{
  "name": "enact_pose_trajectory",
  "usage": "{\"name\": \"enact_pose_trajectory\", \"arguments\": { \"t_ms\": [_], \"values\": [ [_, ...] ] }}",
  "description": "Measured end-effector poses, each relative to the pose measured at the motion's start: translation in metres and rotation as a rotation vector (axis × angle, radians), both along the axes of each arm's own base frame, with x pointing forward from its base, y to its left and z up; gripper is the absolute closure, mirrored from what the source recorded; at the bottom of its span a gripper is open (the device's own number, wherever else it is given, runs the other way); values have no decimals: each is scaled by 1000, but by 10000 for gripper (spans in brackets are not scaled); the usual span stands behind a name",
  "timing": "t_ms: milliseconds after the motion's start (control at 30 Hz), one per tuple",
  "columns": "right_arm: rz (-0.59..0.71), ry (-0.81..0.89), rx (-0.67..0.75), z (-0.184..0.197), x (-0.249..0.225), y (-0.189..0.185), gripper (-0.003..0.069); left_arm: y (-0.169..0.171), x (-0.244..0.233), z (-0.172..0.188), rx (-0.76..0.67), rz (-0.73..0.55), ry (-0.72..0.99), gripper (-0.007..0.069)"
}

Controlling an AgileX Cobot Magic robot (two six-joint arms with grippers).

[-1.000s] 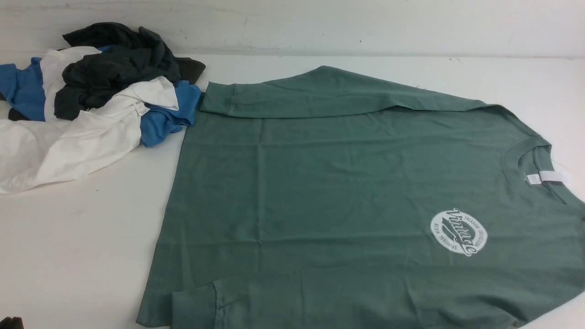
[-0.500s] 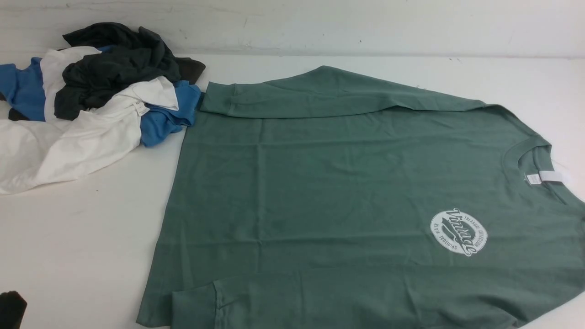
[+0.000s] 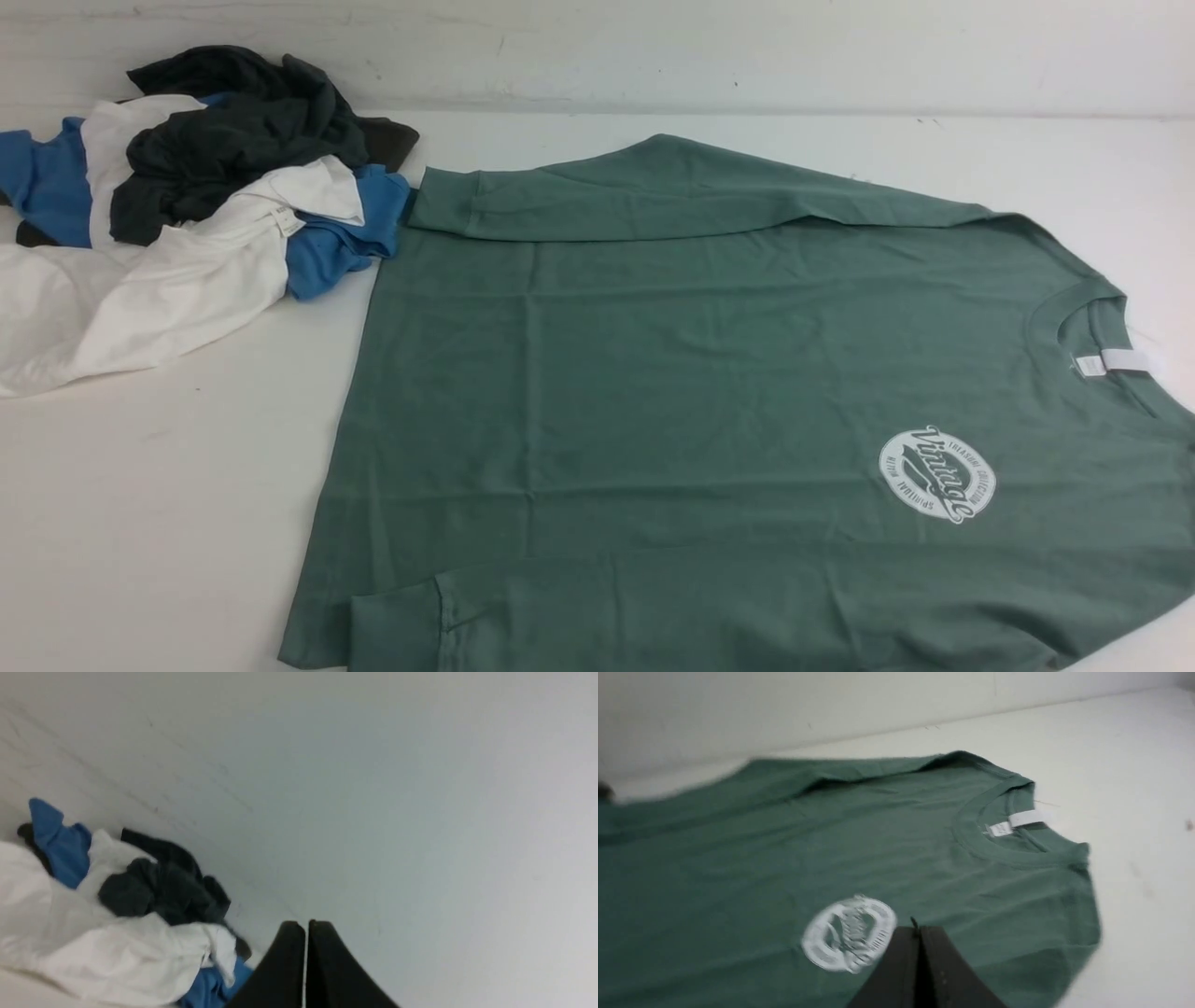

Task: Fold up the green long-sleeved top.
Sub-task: Use the left arm to clamp the cuff closest to it

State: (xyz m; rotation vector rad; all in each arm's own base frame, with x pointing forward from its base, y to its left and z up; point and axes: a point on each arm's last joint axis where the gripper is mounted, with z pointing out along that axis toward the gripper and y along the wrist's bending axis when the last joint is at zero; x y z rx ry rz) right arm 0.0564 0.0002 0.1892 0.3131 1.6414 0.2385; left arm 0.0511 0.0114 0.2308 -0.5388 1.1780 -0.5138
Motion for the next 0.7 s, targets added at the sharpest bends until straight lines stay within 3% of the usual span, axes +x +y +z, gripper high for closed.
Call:
{"name": "enact_pose_trajectory", "arguments": {
  "t_ms": [133,167,233,300,333,500,600,700],
  "values": [
    [-36,-132,437,11,0,-2,673,-8,-9,39,24,-87,-15,629],
    [-38,-136,441,11,0,-2,673,-9,-10,41,26,-94,-10,629],
    [-60,-192,647,15,0,-5,673,-18,-10,64,135,-176,117,629],
    [-76,-221,723,16,0,-7,673,-26,0,70,206,-258,311,629],
    [-79,-226,728,17,0,-7,673,-27,3,67,211,-279,363,629],
    [-110,-274,815,19,-1,-11,673,-39,45,45,324,-534,976,629],
    [-108,-270,843,19,-1,-11,673,-41,60,33,399,-618,1120,629],
    [-8,-186,796,24,-1,0,673,-42,72,17,447,-708,1253,629]
  ]
}}
